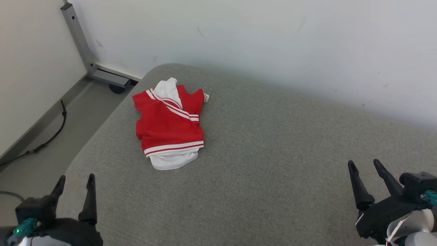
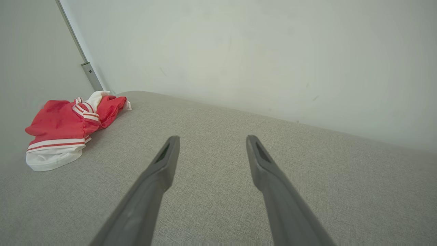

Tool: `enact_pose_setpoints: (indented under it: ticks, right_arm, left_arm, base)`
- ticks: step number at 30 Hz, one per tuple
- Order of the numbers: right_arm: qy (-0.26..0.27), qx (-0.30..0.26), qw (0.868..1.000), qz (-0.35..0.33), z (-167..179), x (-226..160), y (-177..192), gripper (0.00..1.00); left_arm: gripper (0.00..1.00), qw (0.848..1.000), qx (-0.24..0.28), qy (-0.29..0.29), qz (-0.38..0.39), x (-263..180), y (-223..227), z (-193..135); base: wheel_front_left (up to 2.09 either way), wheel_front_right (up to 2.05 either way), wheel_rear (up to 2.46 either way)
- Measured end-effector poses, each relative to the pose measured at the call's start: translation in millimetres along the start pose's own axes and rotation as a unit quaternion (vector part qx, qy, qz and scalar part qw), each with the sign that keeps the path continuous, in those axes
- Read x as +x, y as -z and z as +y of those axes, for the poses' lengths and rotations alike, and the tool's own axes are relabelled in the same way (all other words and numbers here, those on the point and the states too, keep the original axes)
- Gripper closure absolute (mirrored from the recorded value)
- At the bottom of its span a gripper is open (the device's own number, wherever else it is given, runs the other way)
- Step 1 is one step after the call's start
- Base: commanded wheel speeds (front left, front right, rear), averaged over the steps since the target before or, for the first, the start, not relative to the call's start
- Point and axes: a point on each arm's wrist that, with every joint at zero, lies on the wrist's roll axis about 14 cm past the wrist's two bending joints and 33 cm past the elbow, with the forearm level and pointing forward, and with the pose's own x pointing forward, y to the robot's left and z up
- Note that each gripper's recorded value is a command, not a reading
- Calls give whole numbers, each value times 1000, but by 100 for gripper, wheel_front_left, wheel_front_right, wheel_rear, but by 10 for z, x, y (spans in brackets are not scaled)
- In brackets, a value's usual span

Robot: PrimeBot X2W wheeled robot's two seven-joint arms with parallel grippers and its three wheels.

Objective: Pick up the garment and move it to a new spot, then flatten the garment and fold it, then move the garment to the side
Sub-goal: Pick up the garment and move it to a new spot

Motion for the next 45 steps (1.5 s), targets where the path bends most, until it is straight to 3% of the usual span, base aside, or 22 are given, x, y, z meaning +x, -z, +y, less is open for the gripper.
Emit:
enact_pose_setpoints:
  ticks: [10, 15, 20, 27, 32, 40, 45]
  right_arm:
    - [-4, -5, 1000, 2, -35, 134, -45, 0]
    - [-5, -9, 1000, 14, -83, 191, -11, 0]
    - [7, -24, 1000, 13, -236, 245, -86, 0]
    - [27, -29, 999, 30, -463, 251, -9, 0]
    - [46, -27, 998, 31, -650, 284, -19, 0]
    - [87, -20, 994, 64, -994, 224, 221, 0]
    - [105, -19, 992, 73, -1161, 213, 289, 0]
  left_arm:
    - [0, 994, -13, 99, -48, 701, -721, -431]
    - [0, 988, -55, 142, -16, 1115, -895, -688]
    - [0, 989, -27, 137, 41, 1533, -893, -706]
    - [0, 982, -4, 141, 124, 1908, -671, -851]
    - [0, 970, 30, 123, 210, 2072, -251, -771]
    - [0, 942, 40, 137, 302, 2195, 317, -1061]
    - [0, 907, 80, 146, 387, 2078, 806, -1173]
  base:
    - [0, 0, 0]
    - [0, 0, 0]
    - [0, 0, 0]
    - [0, 0, 0]
    - [0, 0, 0]
    - [0, 0, 0]
    - [0, 0, 0]
